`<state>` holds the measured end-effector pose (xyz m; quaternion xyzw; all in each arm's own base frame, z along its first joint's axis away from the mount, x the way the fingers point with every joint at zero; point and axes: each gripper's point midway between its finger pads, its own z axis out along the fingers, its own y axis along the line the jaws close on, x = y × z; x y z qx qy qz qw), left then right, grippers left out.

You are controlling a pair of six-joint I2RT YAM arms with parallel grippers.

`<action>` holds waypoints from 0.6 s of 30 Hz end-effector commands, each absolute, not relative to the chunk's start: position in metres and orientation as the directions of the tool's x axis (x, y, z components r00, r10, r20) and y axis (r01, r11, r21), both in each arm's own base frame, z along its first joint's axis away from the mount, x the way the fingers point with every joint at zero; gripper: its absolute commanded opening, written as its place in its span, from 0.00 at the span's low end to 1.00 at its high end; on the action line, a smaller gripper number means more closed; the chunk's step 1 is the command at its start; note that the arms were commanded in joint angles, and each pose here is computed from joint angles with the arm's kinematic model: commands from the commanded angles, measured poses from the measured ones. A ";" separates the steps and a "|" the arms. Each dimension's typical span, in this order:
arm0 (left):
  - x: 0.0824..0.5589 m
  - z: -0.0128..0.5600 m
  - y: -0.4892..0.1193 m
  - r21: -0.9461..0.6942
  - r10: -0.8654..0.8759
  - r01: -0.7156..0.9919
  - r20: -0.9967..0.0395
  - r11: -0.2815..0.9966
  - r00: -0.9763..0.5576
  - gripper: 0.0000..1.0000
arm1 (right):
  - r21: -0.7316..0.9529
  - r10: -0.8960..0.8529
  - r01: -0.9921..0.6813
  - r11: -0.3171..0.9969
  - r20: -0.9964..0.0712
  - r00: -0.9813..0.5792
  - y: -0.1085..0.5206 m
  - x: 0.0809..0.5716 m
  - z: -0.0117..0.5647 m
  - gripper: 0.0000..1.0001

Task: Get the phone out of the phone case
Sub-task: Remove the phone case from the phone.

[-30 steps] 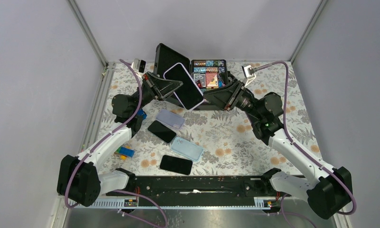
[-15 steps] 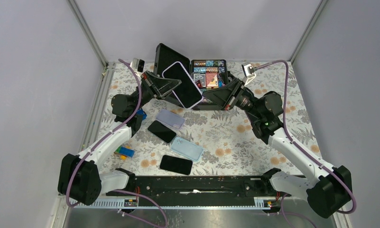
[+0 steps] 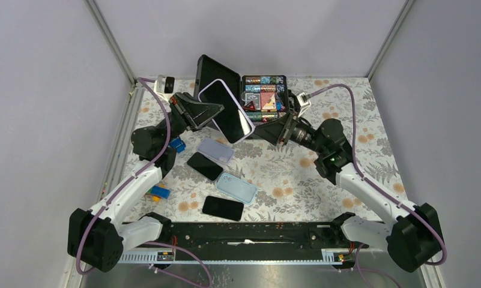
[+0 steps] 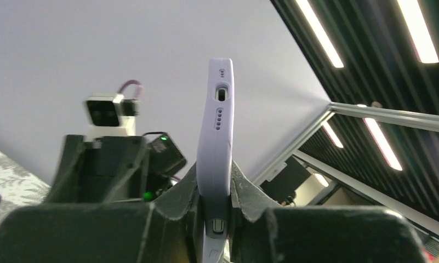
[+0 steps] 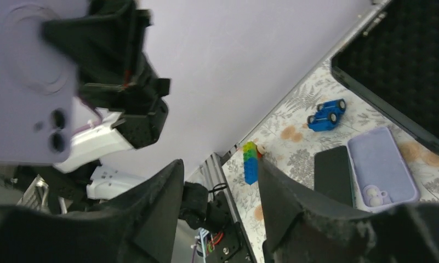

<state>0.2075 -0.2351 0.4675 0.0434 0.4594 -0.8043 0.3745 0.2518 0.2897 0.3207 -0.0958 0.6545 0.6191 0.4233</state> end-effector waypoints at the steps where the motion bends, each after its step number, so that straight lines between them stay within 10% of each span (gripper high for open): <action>1: 0.212 0.480 -0.228 -0.661 -0.646 0.723 -0.464 -0.203 -0.606 0.00 | 0.503 0.456 -0.861 0.078 -0.786 -0.418 0.276 0.207 0.386 0.66; 8: 0.216 0.476 -0.229 -0.671 -0.646 0.719 -0.470 -0.180 -0.601 0.00 | 0.329 0.452 -0.943 -0.043 -0.835 -0.312 0.270 0.166 0.411 0.82; 18: 0.216 0.476 -0.230 -0.671 -0.643 0.716 -0.467 -0.189 -0.607 0.00 | 0.393 0.446 -0.919 -0.009 -0.821 -0.356 0.281 0.188 0.425 0.71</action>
